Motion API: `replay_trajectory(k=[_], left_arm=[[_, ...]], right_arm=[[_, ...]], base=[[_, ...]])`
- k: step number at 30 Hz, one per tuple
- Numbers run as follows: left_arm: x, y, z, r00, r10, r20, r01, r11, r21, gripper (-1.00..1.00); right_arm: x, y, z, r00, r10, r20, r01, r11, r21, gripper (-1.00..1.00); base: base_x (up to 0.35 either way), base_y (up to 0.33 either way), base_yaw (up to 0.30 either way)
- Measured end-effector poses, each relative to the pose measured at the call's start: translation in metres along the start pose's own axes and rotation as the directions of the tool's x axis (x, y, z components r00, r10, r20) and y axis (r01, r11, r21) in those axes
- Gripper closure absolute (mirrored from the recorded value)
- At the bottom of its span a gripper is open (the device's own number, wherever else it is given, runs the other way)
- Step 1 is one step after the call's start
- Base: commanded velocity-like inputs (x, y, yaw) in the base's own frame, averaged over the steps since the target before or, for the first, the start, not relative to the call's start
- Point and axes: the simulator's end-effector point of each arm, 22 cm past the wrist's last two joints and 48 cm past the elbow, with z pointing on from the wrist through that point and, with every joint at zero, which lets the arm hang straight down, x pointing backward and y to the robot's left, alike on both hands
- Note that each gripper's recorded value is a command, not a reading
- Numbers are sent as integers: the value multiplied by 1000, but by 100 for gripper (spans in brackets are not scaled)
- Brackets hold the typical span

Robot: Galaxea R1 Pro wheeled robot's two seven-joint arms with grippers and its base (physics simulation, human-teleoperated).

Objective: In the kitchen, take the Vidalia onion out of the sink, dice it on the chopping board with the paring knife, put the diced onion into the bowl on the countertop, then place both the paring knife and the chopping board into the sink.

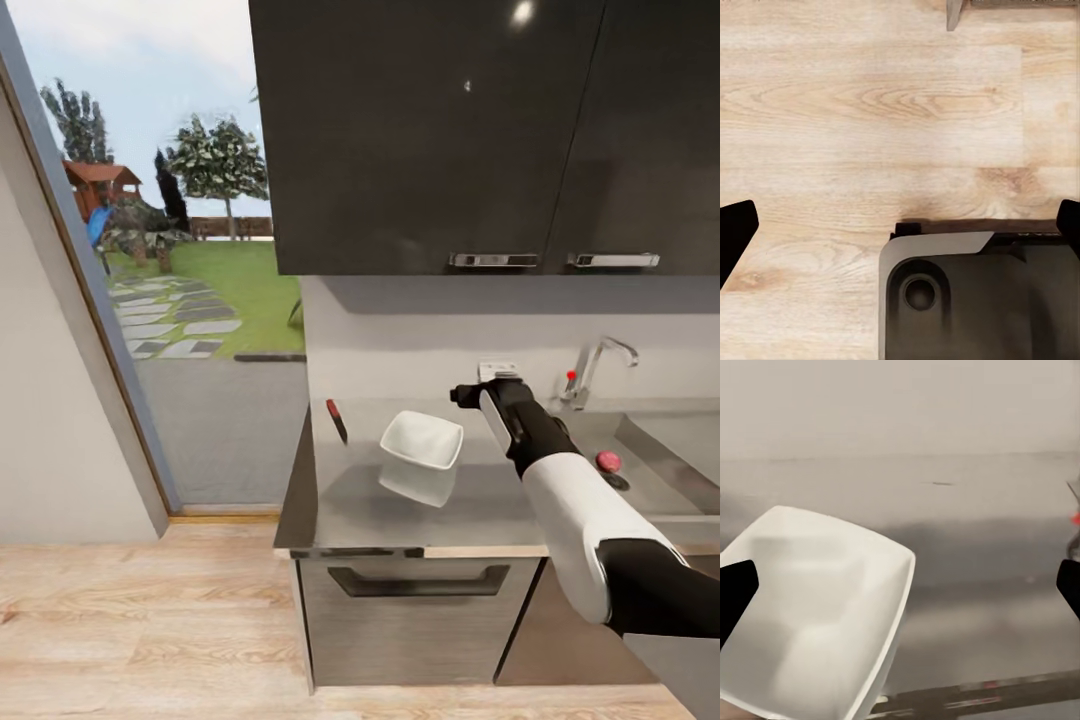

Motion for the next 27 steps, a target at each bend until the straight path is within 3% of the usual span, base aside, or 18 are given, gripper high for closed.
replay_trajectory(k=[27], left_arm=[[6, 0, 0, 1000, 2, -15, -2, 1000, 0, -100]], right_arm=[[65, 3, 32, 997, -8, -72, 6, 999, -31, -100]], base=[[24, -2, 0]])
